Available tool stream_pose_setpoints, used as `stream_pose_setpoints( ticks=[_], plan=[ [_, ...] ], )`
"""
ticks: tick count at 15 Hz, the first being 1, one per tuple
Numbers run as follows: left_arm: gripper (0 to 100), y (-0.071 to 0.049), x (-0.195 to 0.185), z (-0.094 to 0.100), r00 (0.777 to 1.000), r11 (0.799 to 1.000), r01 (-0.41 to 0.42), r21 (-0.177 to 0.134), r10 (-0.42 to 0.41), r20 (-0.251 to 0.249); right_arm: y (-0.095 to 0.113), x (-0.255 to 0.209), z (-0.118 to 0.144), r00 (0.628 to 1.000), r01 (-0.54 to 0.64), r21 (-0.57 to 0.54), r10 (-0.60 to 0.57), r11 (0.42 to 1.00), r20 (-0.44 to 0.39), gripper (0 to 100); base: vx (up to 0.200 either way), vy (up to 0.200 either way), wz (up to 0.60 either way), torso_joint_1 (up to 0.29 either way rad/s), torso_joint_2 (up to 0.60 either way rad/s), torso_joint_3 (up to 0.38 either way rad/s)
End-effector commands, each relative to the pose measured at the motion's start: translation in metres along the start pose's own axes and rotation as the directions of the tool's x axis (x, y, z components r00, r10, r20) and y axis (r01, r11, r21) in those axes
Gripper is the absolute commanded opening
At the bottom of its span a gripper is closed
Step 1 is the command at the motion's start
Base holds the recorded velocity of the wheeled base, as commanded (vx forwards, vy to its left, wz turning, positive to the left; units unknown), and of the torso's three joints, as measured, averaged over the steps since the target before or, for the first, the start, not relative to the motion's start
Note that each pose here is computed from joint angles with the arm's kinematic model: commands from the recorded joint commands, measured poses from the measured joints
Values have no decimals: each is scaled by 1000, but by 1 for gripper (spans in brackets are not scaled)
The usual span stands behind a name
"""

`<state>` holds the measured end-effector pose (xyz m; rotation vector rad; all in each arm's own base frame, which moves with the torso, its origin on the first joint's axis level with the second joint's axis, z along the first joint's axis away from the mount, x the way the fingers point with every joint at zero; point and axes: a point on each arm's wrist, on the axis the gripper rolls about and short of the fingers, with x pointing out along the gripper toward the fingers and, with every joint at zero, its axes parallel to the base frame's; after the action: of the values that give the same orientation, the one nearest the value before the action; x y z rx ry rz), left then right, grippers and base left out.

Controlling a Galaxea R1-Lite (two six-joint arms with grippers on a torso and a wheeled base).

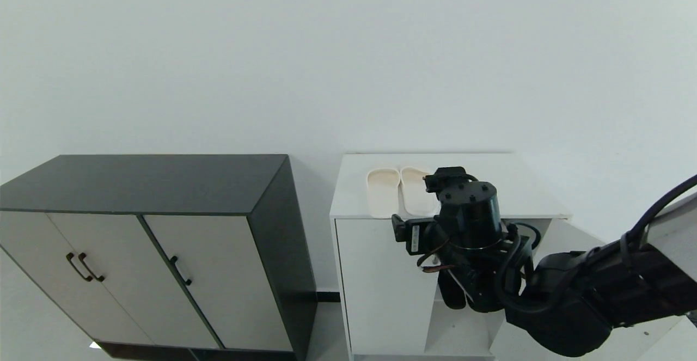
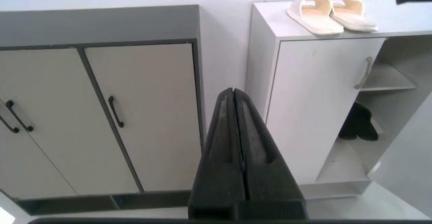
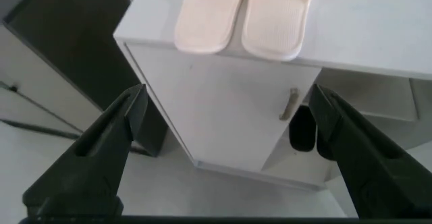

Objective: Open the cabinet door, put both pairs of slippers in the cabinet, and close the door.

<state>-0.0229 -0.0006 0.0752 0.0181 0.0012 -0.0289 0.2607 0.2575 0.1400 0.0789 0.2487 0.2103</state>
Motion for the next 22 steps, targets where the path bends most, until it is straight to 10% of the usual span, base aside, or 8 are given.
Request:
stream_pose_setpoints(
  ticks=[1,12,22],
  plan=[
    [0,0,0,0,1000,1000,2,0,-2,-2,1,6,-10,1000,6,-15,-6,1000,-20,100,200,0,0,7,-2,2],
    [0,0,0,0,1000,1000,0,0,0,-2,1,22,-44,997,24,-45,-28,999,-76,100,200,0,0,3,1,1],
    [0,0,0,0,1000,1000,0,0,0,-2,-2,97,-54,996,89,-17,-89,996,17,100,0,0,0,0,0,0]
  ],
)
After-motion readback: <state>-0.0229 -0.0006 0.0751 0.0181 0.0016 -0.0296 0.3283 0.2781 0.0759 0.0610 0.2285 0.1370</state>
